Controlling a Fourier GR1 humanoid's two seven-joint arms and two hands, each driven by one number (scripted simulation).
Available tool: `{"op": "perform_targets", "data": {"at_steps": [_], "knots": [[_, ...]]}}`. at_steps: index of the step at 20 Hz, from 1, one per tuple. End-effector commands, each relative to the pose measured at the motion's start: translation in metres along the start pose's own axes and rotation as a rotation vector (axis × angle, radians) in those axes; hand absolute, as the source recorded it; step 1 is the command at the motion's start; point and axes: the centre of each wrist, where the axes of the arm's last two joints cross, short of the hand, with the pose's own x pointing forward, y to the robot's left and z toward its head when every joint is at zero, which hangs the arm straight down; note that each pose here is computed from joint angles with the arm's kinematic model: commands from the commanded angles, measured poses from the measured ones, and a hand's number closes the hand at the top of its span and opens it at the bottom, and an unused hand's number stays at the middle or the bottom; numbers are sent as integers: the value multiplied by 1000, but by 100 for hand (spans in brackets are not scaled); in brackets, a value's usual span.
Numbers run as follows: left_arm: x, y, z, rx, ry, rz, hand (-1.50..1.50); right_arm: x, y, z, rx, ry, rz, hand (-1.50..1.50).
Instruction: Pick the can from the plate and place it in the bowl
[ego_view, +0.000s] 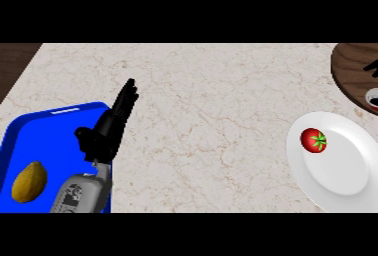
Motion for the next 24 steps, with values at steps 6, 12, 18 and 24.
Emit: {"op": "perform_targets", "data": {"at_steps": [6, 12, 18, 24], "knots": [[4, 8, -3, 14, -14, -6, 0, 4, -15, -3, -80, -201, -286, -150], [-2, 2, -2, 20, 11, -5, 0, 5, -30, 4, -182, -172, -412, -150], [-3, 7, 2, 25, -6, 10, 0, 4, -55, 25, -165, -109, -527, -150], [-3, 12, 4, 36, -9, 1, 0, -3, -54, 41, -154, -93, -617, -150]]}}
